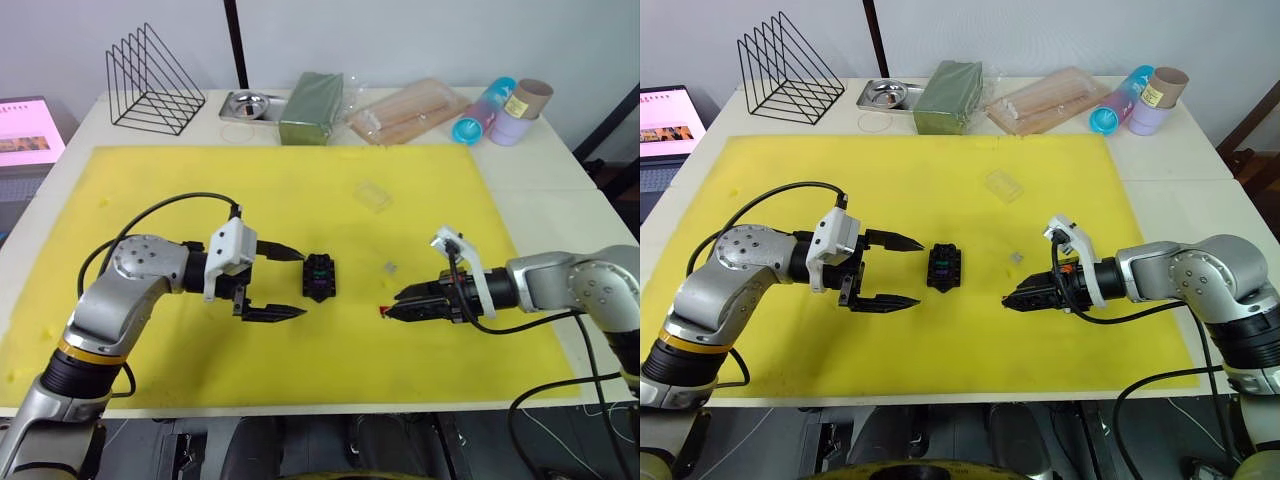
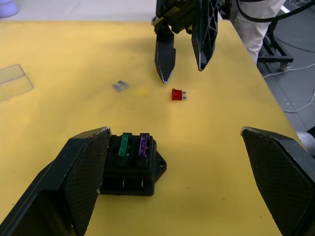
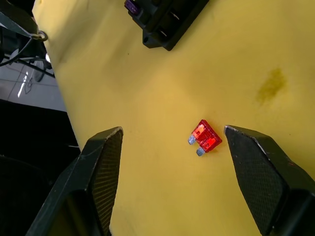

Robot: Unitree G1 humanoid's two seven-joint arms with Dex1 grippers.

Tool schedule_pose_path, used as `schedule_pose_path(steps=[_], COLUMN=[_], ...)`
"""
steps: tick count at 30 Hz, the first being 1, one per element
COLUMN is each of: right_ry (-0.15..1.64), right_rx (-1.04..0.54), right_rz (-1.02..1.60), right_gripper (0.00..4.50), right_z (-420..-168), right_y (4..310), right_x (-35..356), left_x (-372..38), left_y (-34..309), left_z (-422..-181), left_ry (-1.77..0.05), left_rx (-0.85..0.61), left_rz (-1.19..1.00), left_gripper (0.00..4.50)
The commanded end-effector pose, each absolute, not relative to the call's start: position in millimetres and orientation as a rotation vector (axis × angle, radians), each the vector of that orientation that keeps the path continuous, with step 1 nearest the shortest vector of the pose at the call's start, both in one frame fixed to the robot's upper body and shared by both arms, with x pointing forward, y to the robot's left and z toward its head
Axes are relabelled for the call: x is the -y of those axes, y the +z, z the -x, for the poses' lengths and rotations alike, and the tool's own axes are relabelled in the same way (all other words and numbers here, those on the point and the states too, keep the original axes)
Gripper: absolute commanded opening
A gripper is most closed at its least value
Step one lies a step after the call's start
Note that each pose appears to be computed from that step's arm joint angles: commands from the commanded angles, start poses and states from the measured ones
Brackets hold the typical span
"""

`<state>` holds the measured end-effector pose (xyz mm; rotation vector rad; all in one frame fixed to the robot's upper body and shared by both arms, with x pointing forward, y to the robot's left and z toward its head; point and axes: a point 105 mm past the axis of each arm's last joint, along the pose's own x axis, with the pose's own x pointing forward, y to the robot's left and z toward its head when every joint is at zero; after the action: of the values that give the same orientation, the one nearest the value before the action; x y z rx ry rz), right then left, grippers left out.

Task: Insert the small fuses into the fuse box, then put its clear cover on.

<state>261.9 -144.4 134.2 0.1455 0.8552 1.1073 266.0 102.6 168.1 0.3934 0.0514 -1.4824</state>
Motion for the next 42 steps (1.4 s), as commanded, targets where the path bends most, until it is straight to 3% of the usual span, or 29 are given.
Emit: schedule_pose_path(steps=[1,27,31,41,42], right_ry=[1.118,1.128,1.13,1.134,1.133], right_rx=[-0.848,-0.91,-0.916,-0.919,-0.918], right_rz=[-0.146,-0.19,-0.204,-0.212,-0.214], right_gripper=[3.44,3.44,2.64,2.64,2.47], right_z=[-263,-266,-267,-268,-268], right_y=[136,117,116,116,116], right_x=[145,140,140,139,139], left_x=[-103,-104,-104,-105,-105], left_y=[176,176,176,176,176], left_z=[-265,-265,-265,-266,-266], left_ry=[-1.475,-1.456,-1.452,-1.446,-1.446], left_rx=[-0.01,-0.014,-0.012,-0.012,-0.012], left_rz=[-0.421,-0.423,-0.423,-0.426,-0.426], left_gripper=[4.5,4.5,4.5,4.5,4.5])
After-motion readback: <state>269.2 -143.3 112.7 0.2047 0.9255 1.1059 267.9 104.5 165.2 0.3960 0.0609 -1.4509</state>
